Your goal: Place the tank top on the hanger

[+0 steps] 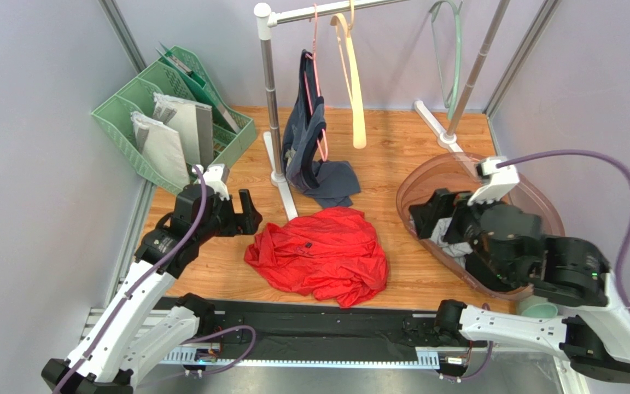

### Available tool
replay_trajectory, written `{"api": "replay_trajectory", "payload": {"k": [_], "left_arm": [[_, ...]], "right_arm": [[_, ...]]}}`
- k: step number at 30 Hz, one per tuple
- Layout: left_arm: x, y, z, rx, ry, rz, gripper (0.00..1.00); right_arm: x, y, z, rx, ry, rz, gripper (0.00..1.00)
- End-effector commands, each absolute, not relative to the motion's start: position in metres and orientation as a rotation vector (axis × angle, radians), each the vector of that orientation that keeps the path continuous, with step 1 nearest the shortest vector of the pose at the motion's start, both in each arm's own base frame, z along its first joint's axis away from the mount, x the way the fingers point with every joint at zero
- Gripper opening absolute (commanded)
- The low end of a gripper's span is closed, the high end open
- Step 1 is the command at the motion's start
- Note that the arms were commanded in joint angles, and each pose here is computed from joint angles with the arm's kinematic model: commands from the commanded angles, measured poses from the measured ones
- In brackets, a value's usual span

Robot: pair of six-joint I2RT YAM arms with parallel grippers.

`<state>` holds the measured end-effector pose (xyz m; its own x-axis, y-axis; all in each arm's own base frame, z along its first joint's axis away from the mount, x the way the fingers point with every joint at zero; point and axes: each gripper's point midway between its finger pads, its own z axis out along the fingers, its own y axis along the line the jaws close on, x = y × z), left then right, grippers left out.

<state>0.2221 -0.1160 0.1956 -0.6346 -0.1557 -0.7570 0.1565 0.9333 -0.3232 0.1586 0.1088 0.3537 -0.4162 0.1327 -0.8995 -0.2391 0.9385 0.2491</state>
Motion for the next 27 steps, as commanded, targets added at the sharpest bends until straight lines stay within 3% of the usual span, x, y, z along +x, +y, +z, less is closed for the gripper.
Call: {"api": "replay_trajectory", "payload": {"k": [1, 6, 17, 27], "left_arm": [[0.223, -0.116, 0.227, 0.128, 2.166, -0.447, 0.99], [0.231, -0.108, 0.234, 0.132, 2.144, -0.414, 0.99], [0.229, -0.098, 0.231, 0.112, 2.110, -0.384, 0.99], [0.228, -0.097, 0.228, 0.110, 2.118, -0.387, 0.99]], "right_arm": [[0.177, 0.090, 0.395, -0.124, 1.870, 0.199, 1.00], [0.194, 0.110, 0.449, -0.191, 1.797, 0.249, 1.00], [0.278, 0.172, 0.518, -0.223, 1.722, 0.410, 1.00], [0.355, 0.220, 0.516, -0.193, 1.688, 0.360, 0.98]]}}
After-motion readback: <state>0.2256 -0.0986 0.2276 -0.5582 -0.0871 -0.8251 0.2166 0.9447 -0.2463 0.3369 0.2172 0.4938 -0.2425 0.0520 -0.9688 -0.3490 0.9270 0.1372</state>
